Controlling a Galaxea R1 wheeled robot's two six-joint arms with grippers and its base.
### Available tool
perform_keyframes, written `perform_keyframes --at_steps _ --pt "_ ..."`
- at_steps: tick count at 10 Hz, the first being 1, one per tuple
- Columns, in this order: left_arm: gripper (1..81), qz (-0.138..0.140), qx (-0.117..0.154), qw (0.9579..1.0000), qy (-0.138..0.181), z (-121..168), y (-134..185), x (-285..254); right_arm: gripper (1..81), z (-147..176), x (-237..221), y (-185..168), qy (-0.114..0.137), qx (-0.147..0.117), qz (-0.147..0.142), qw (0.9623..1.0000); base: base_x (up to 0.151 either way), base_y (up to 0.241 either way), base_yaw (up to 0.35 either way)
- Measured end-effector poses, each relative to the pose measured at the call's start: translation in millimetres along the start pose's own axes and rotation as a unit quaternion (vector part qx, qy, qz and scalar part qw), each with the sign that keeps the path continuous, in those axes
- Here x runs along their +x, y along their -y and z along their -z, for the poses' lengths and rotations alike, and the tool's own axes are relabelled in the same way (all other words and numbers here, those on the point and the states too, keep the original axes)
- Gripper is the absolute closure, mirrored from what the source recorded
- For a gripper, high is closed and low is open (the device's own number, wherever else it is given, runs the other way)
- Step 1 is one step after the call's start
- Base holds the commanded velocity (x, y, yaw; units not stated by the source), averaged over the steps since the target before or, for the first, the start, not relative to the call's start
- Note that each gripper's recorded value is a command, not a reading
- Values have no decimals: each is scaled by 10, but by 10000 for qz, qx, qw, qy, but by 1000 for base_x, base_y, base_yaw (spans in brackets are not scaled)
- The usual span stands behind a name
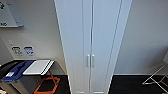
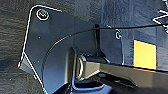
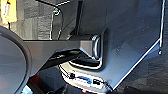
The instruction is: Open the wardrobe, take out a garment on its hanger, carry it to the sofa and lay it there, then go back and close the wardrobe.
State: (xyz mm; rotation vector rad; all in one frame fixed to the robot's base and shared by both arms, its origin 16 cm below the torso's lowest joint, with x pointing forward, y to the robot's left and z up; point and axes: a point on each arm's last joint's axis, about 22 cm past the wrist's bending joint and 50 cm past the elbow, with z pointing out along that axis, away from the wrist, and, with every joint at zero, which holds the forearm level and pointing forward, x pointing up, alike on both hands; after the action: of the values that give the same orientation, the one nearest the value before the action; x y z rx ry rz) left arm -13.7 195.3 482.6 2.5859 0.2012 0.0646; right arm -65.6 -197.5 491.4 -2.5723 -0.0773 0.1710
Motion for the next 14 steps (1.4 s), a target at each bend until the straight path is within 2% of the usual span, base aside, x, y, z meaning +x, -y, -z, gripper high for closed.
perform_keyframes --at_steps 3,14 --pt "10 -39 -27 10000 -86 -19 -30 150 10 15 121 -24 -84 -14 27 10000 90 0 0" --pt "10 -14 -24 10000 -39 -12 -27 87 10 151 100 -259 -99 -185 -15 9998 99 0 0"
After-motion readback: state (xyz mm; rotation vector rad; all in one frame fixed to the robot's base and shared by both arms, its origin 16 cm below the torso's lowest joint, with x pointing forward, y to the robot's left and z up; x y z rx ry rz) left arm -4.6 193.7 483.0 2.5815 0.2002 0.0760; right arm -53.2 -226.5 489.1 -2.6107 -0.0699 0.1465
